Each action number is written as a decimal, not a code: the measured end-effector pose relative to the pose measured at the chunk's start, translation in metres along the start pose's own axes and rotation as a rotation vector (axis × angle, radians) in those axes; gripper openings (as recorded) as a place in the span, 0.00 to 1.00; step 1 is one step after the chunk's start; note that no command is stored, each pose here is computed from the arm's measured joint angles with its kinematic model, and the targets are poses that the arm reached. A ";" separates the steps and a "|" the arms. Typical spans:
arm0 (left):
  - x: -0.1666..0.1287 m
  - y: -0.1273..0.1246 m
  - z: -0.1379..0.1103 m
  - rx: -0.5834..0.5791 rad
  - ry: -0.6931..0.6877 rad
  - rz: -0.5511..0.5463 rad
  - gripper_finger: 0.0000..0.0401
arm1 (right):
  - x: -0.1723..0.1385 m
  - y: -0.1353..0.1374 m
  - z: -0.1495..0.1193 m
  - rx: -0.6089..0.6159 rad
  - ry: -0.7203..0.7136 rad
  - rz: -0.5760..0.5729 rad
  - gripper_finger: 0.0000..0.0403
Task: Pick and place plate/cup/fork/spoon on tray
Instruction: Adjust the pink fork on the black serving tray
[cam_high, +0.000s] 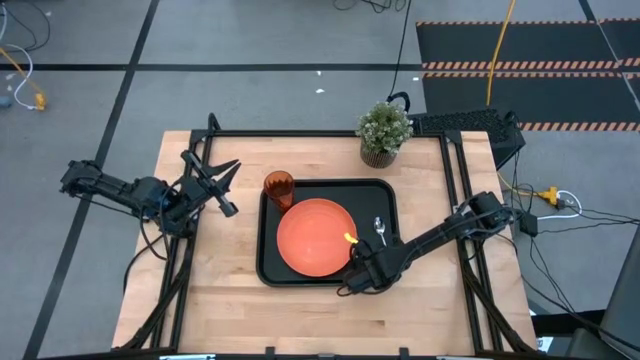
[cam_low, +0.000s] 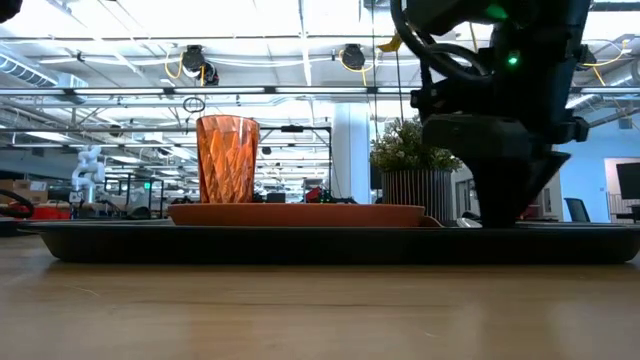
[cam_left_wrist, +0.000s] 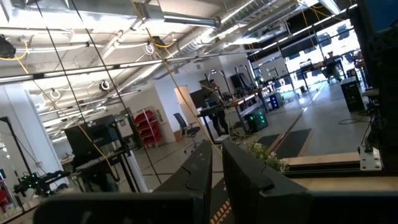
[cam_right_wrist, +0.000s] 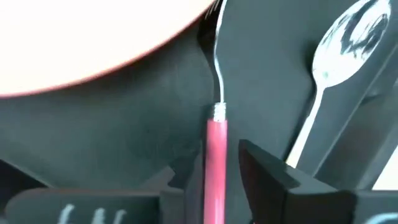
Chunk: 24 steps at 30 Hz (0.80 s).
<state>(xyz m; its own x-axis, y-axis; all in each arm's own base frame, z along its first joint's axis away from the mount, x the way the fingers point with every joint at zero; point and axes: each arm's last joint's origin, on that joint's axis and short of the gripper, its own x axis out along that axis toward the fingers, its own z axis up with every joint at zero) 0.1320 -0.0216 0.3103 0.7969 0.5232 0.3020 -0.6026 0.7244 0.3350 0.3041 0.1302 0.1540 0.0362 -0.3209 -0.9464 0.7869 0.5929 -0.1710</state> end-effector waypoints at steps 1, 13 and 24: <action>0.000 0.000 0.000 0.000 0.000 0.000 0.10 | 0.000 0.000 0.000 0.000 -0.002 0.000 0.22; 0.000 0.000 0.000 0.002 0.001 -0.001 0.10 | 0.000 0.001 0.000 0.068 -0.003 0.005 0.03; 0.000 0.000 0.000 0.001 0.002 -0.002 0.10 | 0.011 0.005 -0.004 0.103 0.012 0.090 0.21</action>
<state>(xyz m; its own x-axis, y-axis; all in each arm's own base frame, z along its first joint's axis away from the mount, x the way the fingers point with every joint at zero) 0.1322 -0.0217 0.3099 0.7983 0.5227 0.2992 -0.6009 0.7252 0.3361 0.3060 0.1328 0.1414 0.1030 -0.2603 -0.9600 0.8399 0.5398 -0.0563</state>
